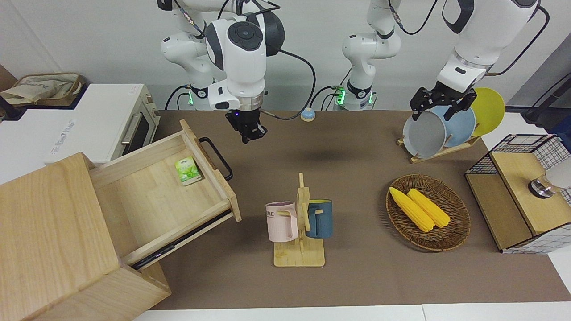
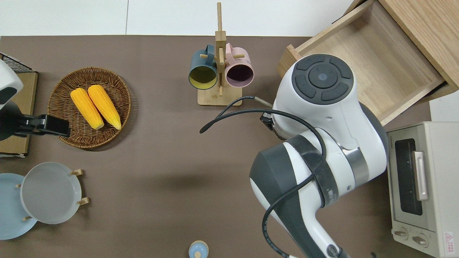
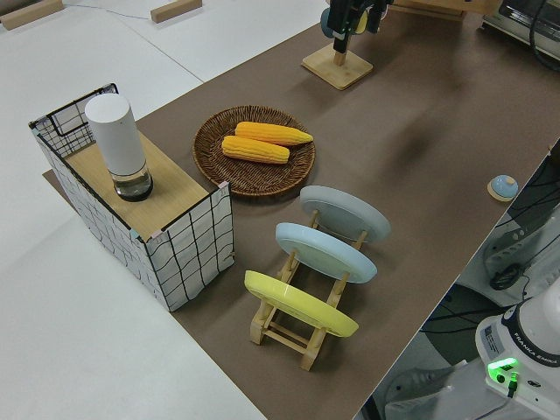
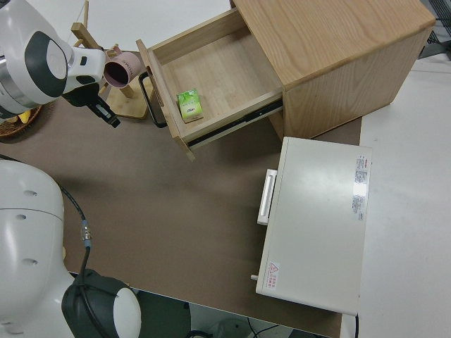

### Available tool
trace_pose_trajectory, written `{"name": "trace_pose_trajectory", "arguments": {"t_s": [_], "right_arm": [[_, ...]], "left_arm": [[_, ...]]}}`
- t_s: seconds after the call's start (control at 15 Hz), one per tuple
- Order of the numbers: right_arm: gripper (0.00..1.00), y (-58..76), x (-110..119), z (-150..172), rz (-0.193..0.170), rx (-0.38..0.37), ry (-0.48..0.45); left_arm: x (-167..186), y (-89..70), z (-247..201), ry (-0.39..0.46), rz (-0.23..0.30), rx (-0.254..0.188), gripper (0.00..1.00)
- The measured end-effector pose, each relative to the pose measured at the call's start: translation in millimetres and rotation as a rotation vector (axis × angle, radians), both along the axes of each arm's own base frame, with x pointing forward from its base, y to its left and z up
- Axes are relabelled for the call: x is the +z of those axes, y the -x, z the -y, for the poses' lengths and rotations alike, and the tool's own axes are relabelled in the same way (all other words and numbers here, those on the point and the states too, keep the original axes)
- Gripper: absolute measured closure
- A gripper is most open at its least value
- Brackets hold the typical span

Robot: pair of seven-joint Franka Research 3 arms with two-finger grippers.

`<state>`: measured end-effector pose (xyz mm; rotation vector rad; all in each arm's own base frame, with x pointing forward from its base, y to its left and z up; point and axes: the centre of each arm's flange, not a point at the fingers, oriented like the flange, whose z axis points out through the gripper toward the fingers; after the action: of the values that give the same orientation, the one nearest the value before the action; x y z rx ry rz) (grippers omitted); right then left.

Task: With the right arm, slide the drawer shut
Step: 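Push the drawer front away from the robot with the right arm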

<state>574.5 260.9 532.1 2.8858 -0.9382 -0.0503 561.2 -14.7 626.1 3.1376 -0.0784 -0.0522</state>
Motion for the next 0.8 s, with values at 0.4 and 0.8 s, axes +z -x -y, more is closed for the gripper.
{"name": "trace_pose_trajectory", "arguments": {"t_s": [0.4,0.8], "right_arm": [[0.99,-14.3,-35.8,3.6,-0.01,-0.136,-0.015],[0.99,-35.8,-53.9,31.6,0.007,-0.252,-0.046]], "left_arm": [[0.0,0.0,0.0,0.0,0.0,0.0,0.0],[0.0,0.0,0.0,0.0,0.0,0.0,0.0]]}}
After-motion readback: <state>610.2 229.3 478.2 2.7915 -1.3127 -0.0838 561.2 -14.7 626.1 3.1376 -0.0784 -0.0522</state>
